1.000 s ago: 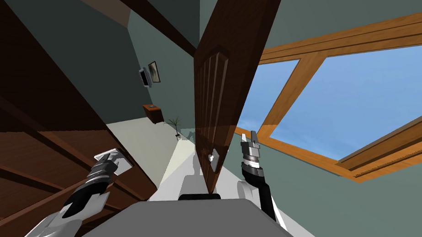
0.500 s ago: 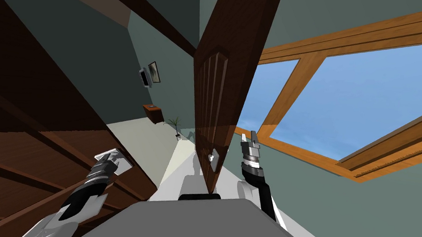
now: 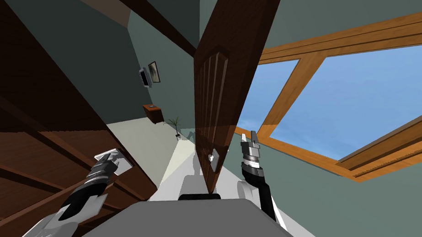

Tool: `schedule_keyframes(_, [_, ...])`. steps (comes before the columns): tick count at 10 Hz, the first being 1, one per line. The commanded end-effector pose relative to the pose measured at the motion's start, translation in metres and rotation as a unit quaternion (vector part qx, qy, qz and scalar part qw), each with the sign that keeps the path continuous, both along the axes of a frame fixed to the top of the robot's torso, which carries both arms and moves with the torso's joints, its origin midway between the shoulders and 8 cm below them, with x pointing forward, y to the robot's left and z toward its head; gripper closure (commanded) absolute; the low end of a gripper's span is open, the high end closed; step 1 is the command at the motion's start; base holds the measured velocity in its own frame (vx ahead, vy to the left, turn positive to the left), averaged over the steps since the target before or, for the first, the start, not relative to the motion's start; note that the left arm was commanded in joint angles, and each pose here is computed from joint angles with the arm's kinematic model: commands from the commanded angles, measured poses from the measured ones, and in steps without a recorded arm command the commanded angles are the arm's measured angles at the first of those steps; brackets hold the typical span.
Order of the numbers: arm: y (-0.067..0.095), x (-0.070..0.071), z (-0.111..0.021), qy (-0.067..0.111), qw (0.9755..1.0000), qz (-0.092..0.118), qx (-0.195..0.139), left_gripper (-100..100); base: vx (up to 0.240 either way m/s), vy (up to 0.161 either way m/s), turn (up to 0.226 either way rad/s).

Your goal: Pull the door open

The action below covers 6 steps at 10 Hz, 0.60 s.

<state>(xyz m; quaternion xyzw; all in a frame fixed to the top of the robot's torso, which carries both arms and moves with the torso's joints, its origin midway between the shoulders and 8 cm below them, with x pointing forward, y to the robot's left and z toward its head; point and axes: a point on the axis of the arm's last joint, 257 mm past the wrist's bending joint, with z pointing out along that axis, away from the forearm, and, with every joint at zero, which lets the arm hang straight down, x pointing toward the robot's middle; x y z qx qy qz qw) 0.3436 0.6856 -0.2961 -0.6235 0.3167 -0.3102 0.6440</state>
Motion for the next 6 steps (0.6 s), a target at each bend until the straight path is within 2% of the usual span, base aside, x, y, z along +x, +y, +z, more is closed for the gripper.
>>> schedule_keyframes(1, [-0.0001,0.0,0.0,0.0,1.0,-0.001,0.0,-100,-0.005,0.0,0.016])
schedule_keyframes(6, [-0.0001,0.0,0.0,0.0,1.0,-0.001,0.0,-100,-0.001,0.0,0.003])
